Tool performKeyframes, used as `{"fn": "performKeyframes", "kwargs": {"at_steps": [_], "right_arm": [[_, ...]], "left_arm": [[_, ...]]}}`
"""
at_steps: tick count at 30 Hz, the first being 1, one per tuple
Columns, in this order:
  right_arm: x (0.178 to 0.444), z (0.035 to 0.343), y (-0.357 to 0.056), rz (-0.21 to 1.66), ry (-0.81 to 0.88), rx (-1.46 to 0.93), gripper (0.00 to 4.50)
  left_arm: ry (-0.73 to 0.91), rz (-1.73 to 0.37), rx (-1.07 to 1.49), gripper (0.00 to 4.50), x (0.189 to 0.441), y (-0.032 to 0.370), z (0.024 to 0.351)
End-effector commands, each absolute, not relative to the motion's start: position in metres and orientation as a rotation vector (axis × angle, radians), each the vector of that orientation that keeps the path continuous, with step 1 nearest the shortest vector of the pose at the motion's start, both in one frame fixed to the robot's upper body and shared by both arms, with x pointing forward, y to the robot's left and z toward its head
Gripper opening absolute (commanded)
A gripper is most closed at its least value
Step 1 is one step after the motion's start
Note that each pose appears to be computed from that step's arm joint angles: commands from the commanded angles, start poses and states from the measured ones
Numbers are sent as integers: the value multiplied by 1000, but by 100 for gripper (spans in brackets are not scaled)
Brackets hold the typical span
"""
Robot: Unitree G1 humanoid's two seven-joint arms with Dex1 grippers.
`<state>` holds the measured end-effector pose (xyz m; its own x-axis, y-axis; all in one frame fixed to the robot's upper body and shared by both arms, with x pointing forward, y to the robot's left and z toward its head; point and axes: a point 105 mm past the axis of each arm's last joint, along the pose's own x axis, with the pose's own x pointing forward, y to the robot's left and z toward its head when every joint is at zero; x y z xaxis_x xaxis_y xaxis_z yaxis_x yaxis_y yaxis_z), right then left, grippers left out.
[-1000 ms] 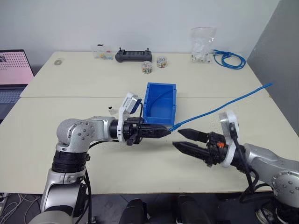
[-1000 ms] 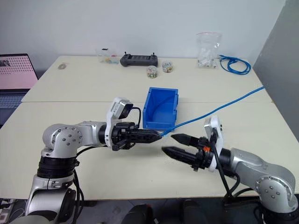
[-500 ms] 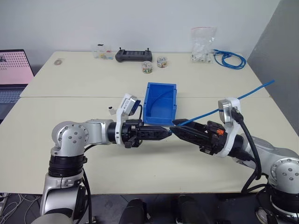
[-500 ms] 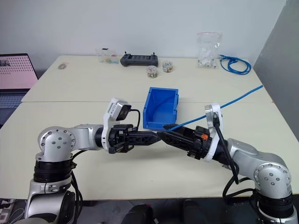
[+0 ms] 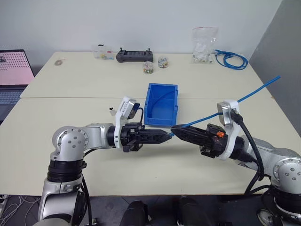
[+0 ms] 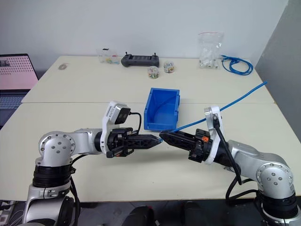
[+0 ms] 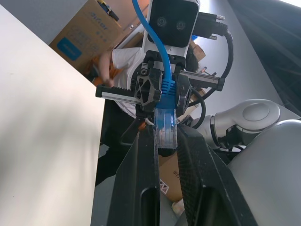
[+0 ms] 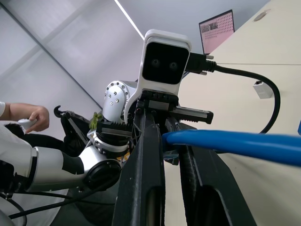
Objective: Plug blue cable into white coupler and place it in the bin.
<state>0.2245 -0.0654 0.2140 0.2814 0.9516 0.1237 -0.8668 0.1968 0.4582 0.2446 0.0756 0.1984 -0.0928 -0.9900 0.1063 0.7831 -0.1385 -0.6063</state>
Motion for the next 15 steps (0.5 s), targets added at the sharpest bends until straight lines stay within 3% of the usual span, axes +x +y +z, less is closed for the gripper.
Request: {"fn": "performKeyframes", "kwargs": {"at_steps": [1,3,15], "right_arm": [[216,229,-63,1346,145,506,14],[216,228,-62,1349,149,505,14],[233,219,-67,1274,140,468,14]], "left_arm": [[439,-1613,-591,25,247,81,203],[432,-1606,-589,95,249,81,203],[413,-1471,-453,338,242,109,193]]}}
